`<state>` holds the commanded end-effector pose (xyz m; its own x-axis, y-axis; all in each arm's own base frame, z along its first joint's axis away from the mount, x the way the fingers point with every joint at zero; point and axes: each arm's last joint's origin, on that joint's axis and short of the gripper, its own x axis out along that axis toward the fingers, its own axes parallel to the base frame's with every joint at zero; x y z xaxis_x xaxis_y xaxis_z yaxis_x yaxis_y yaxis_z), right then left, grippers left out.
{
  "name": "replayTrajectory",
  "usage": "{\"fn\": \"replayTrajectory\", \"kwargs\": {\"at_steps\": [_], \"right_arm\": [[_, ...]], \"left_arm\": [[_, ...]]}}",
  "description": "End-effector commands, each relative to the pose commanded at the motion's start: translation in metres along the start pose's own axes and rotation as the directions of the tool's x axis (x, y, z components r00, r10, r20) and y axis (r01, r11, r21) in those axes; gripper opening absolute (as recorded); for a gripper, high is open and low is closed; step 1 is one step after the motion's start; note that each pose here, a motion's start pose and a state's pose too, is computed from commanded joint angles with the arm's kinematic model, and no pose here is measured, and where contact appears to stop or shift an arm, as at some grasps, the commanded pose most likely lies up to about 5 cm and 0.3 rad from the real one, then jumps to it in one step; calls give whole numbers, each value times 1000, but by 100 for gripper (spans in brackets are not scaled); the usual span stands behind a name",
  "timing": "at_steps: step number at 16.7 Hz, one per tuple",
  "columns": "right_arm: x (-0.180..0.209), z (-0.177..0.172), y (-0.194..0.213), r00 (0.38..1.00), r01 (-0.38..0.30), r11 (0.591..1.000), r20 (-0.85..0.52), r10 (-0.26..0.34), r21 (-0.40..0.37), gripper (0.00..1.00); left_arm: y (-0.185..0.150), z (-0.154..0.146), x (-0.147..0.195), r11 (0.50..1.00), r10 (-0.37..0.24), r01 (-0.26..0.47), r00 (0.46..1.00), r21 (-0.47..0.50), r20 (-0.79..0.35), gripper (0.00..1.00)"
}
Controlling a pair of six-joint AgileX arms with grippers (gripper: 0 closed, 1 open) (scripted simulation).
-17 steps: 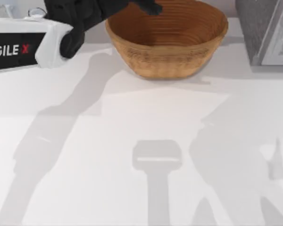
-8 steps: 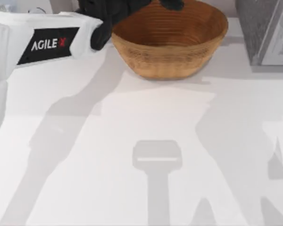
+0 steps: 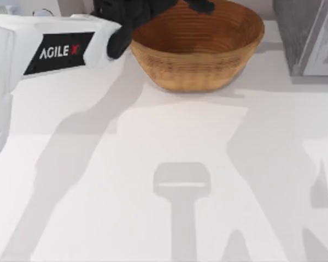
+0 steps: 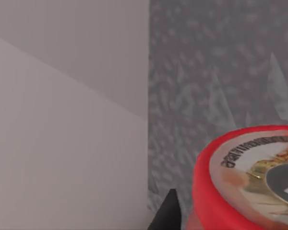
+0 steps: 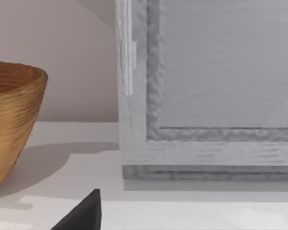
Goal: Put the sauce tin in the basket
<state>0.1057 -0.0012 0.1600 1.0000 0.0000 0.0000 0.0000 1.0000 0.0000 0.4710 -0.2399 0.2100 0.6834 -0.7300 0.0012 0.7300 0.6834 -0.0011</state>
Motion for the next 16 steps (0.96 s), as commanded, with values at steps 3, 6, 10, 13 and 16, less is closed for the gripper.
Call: {"fn": "replayTrajectory", "kwargs": {"at_steps": [3, 6, 10, 13, 16], "right_arm": [[0, 0, 0, 1000, 0, 1000, 0, 0, 0, 100], [0, 0, 0, 1000, 0, 1000, 0, 0, 0, 100], [0, 0, 0, 1000, 0, 1000, 0, 0, 0, 100], [0, 0, 0, 1000, 0, 1000, 0, 0, 0, 100], [0, 0, 0, 1000, 0, 1000, 0, 0, 0, 100]], "left_arm": [[0, 0, 0, 1000, 0, 0, 1000, 0, 0, 45], [0, 0, 0, 1000, 0, 0, 1000, 0, 0, 68], [0, 0, 0, 1000, 0, 0, 1000, 0, 0, 98], [0, 0, 0, 1000, 0, 0, 1000, 0, 0, 100], [0, 0, 0, 1000, 0, 0, 1000, 0, 0, 100]]}}
